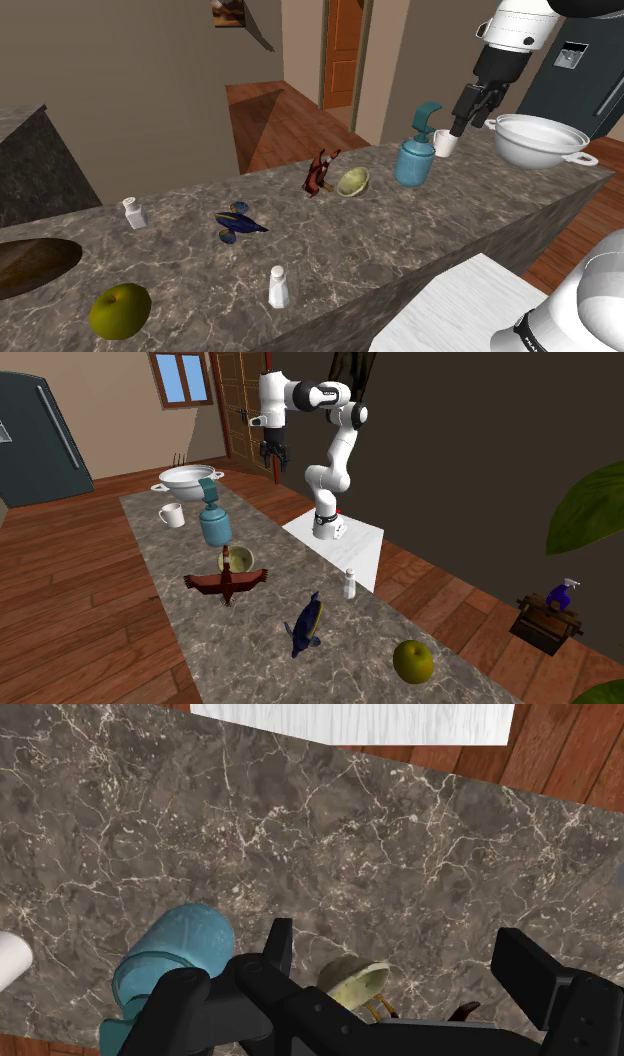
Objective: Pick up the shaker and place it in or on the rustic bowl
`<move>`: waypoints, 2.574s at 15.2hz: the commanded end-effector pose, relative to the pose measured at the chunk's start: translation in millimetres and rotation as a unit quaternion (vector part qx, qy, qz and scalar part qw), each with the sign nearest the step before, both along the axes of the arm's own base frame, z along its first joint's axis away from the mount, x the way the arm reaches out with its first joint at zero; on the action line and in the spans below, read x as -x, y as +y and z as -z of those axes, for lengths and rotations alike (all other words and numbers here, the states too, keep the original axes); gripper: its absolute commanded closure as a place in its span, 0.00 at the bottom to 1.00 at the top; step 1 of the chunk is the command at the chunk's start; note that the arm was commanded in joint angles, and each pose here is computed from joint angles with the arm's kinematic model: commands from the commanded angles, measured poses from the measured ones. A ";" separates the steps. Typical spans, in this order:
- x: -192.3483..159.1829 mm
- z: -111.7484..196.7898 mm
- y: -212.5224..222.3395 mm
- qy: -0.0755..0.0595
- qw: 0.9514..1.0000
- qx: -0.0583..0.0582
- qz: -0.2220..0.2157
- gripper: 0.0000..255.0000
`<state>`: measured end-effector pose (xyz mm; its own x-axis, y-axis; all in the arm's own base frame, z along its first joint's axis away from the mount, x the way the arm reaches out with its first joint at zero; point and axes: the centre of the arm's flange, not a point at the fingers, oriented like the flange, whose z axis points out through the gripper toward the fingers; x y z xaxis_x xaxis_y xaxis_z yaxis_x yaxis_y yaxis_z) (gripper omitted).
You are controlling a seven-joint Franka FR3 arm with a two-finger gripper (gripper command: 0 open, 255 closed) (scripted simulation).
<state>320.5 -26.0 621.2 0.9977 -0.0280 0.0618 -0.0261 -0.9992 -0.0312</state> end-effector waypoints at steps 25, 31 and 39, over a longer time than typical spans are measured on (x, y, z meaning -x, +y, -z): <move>-67.5 147.6 263.1 0.001 1.000 -0.030 -0.003 0.00; -84.1 182.0 330.3 0.001 0.999 -0.037 -0.004 0.00; -103.4 221.3 410.1 0.002 0.999 -0.046 -0.005 0.00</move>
